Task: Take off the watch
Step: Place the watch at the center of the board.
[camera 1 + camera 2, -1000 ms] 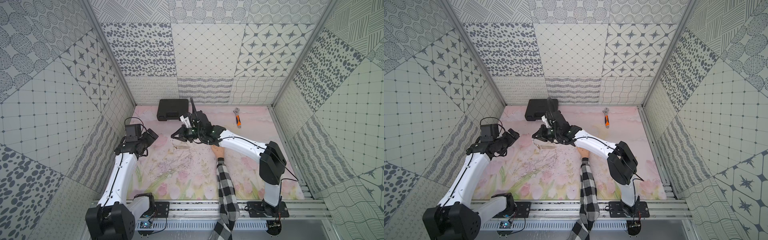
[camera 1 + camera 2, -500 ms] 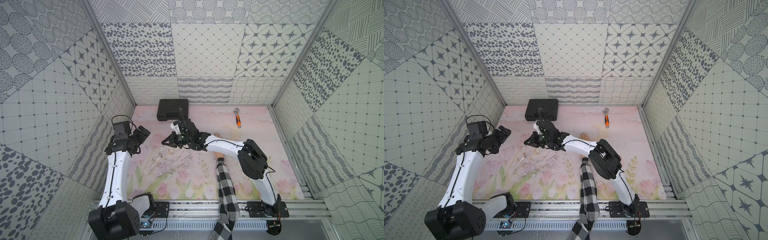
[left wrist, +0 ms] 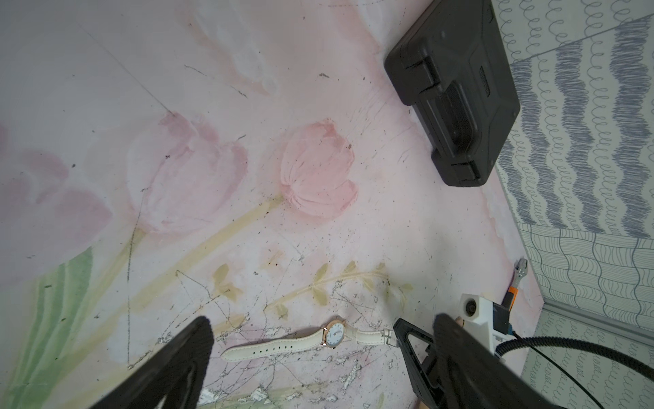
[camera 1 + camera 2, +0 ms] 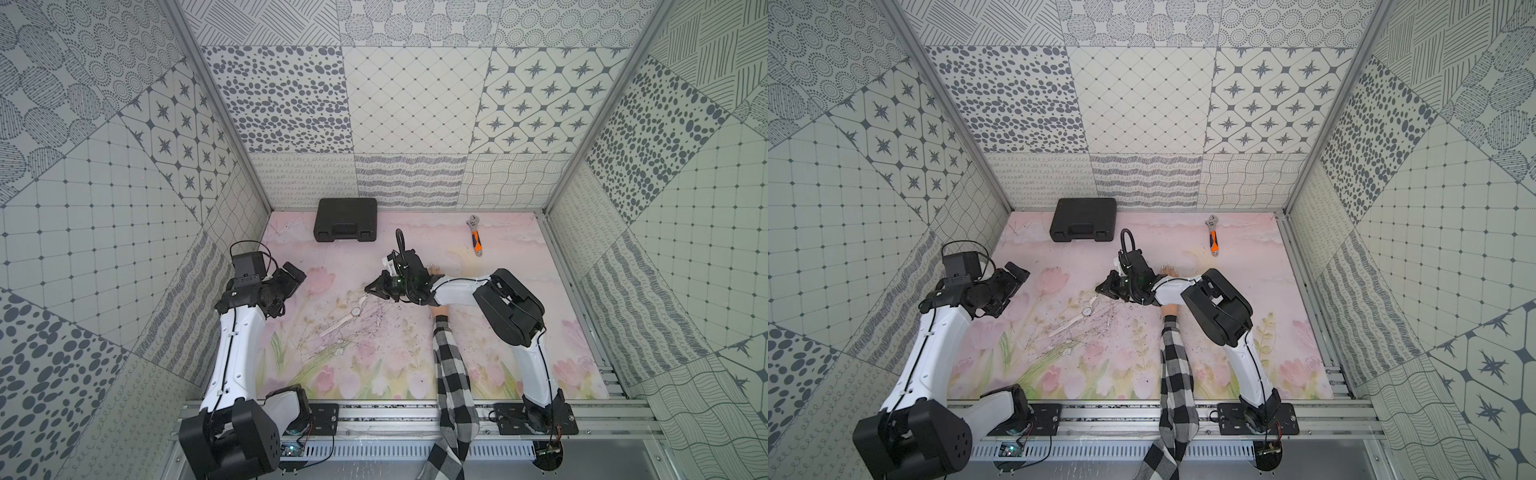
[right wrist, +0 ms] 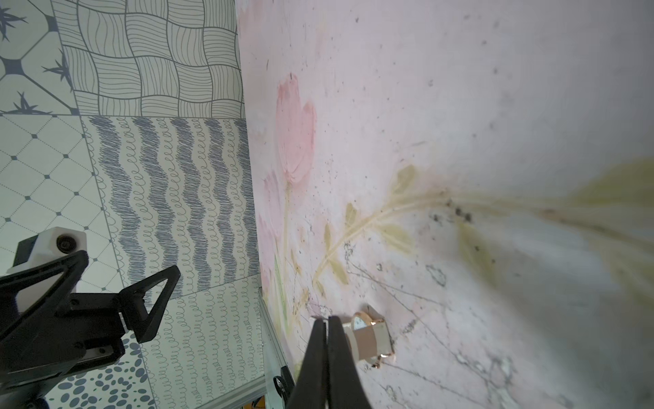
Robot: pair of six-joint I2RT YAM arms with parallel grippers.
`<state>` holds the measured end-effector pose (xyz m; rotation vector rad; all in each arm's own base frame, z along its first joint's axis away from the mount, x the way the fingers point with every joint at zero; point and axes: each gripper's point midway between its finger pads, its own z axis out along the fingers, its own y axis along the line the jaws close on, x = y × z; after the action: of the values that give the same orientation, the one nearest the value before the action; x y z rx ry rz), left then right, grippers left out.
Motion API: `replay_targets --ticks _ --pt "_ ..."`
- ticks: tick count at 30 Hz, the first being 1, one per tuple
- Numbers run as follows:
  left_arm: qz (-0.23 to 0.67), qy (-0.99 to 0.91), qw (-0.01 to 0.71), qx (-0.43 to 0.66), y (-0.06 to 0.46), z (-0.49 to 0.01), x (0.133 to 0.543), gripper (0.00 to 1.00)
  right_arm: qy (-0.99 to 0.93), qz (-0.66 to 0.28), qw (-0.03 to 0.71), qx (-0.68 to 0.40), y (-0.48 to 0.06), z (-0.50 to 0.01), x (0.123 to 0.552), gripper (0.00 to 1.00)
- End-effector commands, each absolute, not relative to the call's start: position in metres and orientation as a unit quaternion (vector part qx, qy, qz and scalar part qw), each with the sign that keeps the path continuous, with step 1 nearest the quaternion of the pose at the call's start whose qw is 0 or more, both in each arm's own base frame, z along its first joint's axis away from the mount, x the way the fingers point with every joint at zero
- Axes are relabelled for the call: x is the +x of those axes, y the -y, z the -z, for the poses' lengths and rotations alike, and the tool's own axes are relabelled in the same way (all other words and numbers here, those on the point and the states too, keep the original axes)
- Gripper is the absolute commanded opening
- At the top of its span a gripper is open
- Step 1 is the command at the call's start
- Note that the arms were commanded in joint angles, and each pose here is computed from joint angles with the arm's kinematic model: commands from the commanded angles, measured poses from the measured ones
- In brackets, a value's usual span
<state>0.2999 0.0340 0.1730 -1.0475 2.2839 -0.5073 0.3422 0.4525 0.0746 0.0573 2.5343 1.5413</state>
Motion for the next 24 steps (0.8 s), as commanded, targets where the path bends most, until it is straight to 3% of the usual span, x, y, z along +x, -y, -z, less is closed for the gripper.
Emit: replay_targets --ticks 1,6,7,9,11,22,24 --pt "0.203 -0.859 0.287 -0.372 -0.029 -0.173 0.302 0.98 -0.843 -0.524 0.118 0.0 -0.443 -0.095 0.345 0.0" --pt "0.208 -0.86 0.283 -0.37 -0.026 -0.168 0.301 0.99 -0.862 -0.49 0.129 0.007 -0.418 -0.08 0.353 0.0" --pt "0.209 -0.86 0.283 -0.369 -0.026 -0.167 0.301 0.99 -0.864 -0.486 0.131 0.006 -0.415 -0.079 0.354 0.06" --pt "0.213 -0.861 0.281 -0.367 -0.024 -0.166 0.301 0.98 -0.869 -0.476 0.133 0.001 -0.41 -0.078 0.357 0.36" --pt "0.217 -0.861 0.281 -0.364 -0.022 -0.166 0.301 0.99 -0.876 -0.462 0.14 -0.005 -0.405 -0.079 0.358 0.52" --pt "0.233 -0.865 0.302 -0.327 -0.015 -0.184 0.306 0.99 -0.873 -0.442 0.203 -0.036 -0.373 -0.136 0.363 0.76" --pt "0.234 -0.867 0.315 -0.307 -0.009 -0.192 0.307 0.99 -0.871 -0.434 0.223 -0.052 -0.366 -0.155 0.36 0.9"
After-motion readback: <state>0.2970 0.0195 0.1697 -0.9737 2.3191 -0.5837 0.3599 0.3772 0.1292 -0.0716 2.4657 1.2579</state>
